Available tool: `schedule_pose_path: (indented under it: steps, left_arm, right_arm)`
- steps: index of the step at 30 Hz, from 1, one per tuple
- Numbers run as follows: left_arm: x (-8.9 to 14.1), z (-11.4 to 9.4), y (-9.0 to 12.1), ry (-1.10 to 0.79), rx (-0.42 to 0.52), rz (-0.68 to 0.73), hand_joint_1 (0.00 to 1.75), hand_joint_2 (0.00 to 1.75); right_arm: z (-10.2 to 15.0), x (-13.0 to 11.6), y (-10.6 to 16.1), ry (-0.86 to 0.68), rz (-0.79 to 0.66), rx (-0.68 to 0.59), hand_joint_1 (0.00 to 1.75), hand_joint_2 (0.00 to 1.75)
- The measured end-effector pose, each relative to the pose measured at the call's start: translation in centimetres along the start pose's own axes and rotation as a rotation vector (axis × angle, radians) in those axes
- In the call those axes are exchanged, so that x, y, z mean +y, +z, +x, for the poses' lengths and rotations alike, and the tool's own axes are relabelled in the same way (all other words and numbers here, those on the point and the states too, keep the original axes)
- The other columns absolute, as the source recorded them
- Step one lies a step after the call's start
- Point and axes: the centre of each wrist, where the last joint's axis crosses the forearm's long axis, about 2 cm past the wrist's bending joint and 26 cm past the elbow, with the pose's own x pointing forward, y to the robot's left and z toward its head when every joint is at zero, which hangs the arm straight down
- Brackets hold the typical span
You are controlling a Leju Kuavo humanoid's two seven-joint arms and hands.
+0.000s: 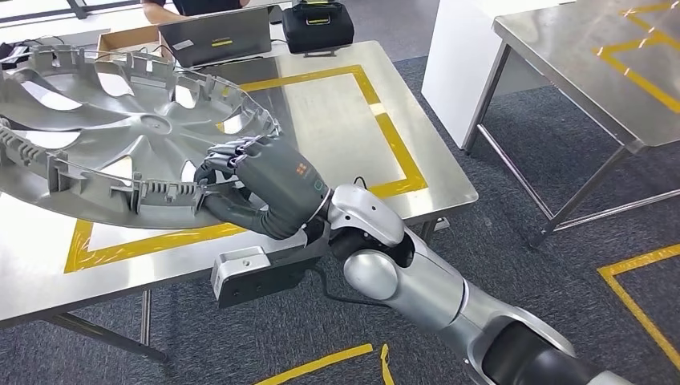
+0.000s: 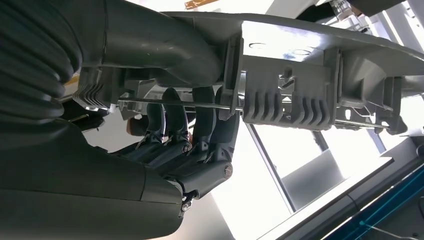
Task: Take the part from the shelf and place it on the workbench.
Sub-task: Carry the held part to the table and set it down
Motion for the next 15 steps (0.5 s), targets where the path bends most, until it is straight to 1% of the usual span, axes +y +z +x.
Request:
schedule_pose_path:
  steps: [10, 15]
  left_arm:
    - [-0.01, 0.12, -0.01, -0.002, -0.003, 0.0, 0.0, 1.75]
    - [0.01, 0.16, -0.01, -0.003, -0.002, -0.001, 0.0, 1.75]
  right_arm:
    - [-0.11, -0.14, -0.1, 0.005, -0.001, 0.0, 1.75, 1.75]
    - [-0.72, 0.01, -0.19, 0.004, 0.022, 0.021, 1.75, 1.75]
